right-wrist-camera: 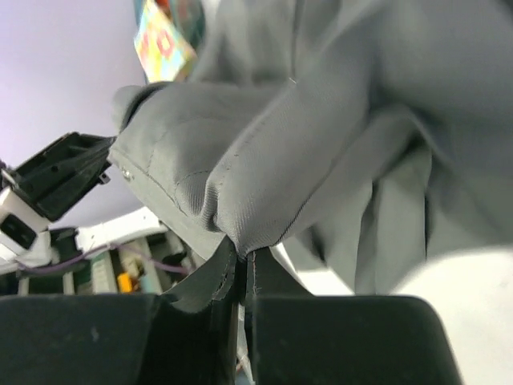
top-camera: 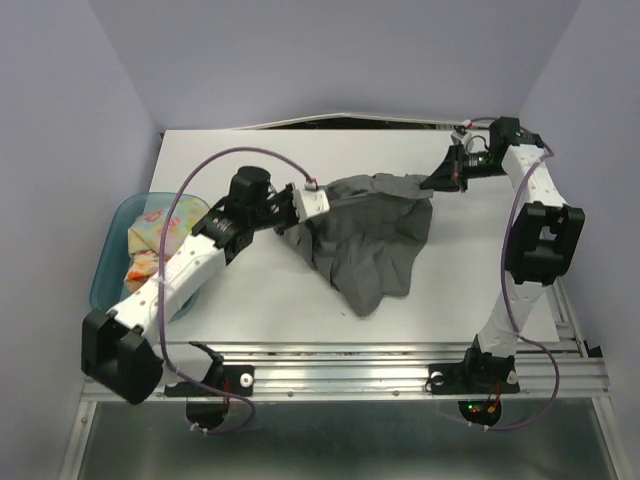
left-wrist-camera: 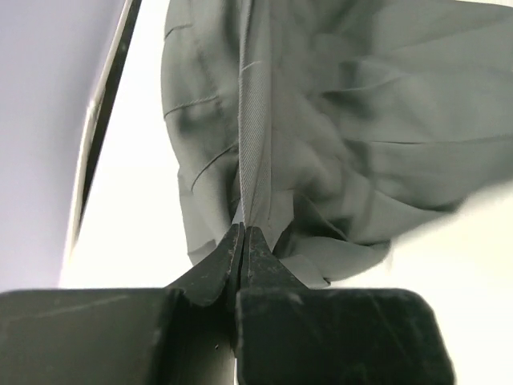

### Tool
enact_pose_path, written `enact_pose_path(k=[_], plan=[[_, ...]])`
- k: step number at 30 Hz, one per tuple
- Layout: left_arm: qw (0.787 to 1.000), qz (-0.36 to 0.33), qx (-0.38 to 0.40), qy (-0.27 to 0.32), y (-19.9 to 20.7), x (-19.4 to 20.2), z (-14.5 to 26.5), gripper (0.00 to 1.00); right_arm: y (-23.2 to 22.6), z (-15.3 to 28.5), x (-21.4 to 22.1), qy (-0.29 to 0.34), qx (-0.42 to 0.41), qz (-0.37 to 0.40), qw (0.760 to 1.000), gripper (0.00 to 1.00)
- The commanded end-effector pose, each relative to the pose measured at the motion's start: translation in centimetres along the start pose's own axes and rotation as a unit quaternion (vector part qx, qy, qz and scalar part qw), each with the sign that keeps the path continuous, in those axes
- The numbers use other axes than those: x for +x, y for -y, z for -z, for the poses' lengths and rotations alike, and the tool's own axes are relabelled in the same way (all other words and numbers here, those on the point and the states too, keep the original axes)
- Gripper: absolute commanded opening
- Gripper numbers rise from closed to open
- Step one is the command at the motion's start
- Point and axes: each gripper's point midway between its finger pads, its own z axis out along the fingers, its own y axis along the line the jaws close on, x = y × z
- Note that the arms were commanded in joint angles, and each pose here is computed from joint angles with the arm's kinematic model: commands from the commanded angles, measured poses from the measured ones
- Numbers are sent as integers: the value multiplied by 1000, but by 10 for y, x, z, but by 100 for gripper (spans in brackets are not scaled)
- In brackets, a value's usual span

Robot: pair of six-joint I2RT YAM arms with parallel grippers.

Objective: Fold and stack the skirts
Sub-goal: Flatten the skirt out

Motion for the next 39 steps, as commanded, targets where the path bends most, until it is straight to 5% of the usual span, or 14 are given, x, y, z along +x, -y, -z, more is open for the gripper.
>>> enact_pose_path(k=[1, 7, 11, 15, 18, 21, 23, 28, 29, 30, 31, 33, 36, 39], plan=[[979, 166, -106, -53, -81, 33, -9, 0, 13, 51, -110, 157, 69, 88, 981, 1], [951, 214, -225, -16, -226, 29, -30, 0, -17, 41, -195, 236, 28, 174, 956, 1], [926, 149, -342, 53, -330, -32, 3, 0, -54, 51, -230, 300, 19, 256, 919, 1], [890, 70, -439, 105, -376, -87, 61, 0, -131, 111, -252, 406, 20, 319, 856, 1], [875, 20, -470, 112, -372, -98, 86, 0, -179, 143, -245, 447, 1, 363, 818, 1], [876, -55, -464, 122, -325, -115, 124, 0, -190, 142, -217, 425, -8, 390, 817, 1], [917, -106, -376, 79, -270, -72, 87, 0, -178, 133, -198, 397, 1, 391, 830, 1], [972, -176, -155, -9, -99, 12, 47, 13, -23, 46, -118, 204, 68, 299, 930, 3], [982, -166, -80, -43, -44, 52, 35, 21, 5, 34, -86, 150, 79, 255, 952, 16], [981, -185, -59, -22, -15, 40, 40, 80, 33, 17, -58, 100, 92, 254, 958, 30], [982, -187, -33, -18, 9, 44, 40, 99, 50, 9, -38, 63, 104, 243, 962, 50], [983, -186, 6, 3, 56, 40, 44, 99, 85, 0, 17, -29, 129, 177, 975, 74], [994, -109, 3, 20, 66, 26, 50, 99, 103, 12, 40, -65, 186, 166, 966, 97], [998, -62, 21, 3, 61, 21, 48, 98, 91, 22, 40, -60, 192, 186, 962, 100]])
